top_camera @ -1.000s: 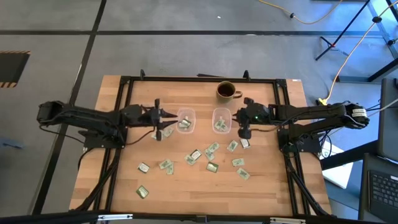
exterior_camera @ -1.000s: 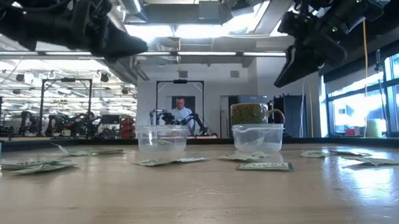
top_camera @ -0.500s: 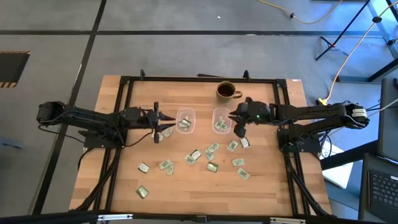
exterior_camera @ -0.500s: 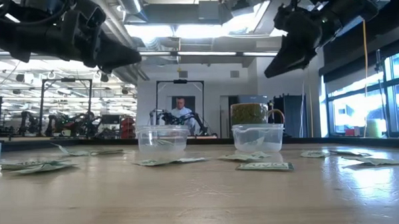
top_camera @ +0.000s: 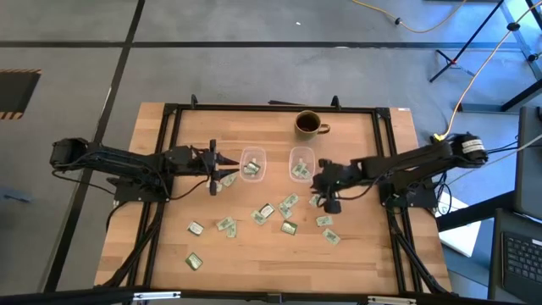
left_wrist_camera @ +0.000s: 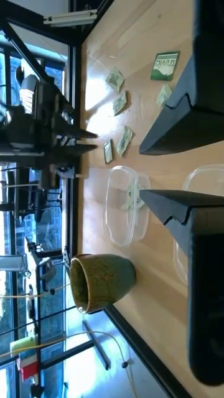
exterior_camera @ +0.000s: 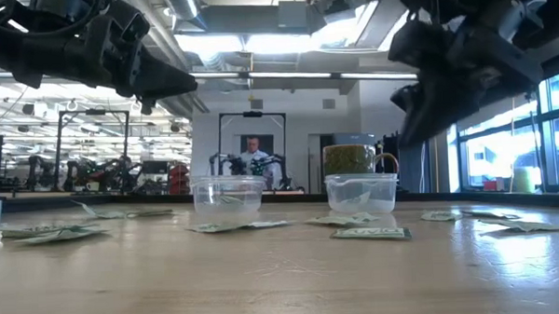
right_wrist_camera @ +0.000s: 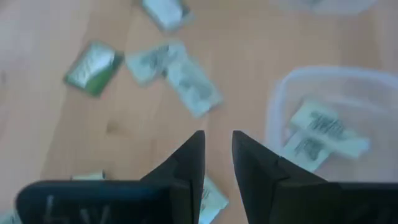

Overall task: Pick and place items into bin
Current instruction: Put the stevia packet into the right transparent bin

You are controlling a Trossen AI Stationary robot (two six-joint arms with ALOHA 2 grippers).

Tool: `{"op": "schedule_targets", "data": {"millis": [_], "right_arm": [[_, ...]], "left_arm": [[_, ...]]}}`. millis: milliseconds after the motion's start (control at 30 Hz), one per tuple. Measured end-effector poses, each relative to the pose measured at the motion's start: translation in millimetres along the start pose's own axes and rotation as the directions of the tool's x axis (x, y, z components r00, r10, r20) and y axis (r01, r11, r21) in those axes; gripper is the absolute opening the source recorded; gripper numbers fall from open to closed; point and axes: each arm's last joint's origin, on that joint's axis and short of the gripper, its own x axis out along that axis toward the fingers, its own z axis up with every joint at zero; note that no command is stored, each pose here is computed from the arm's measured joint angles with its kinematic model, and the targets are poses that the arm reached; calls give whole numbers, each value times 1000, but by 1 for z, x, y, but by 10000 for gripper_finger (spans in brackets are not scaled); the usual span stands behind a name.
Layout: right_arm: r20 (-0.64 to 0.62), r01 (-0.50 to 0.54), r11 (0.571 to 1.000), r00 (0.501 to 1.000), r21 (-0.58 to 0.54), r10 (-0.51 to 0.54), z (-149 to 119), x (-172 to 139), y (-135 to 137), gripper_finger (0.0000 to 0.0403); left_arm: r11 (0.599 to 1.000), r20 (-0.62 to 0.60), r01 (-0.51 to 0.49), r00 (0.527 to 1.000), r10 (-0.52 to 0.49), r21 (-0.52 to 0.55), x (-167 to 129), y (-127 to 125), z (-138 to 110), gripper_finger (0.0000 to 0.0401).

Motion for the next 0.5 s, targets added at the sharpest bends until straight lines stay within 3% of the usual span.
{"op": "schedule_targets", "data": {"millis": [500], "right_arm": [[-227,23,999,974,49,-12,-23,38,18,40]], "left_arm": [[1000,-19,0,1000,0,1,0,0,-2,95]]}}
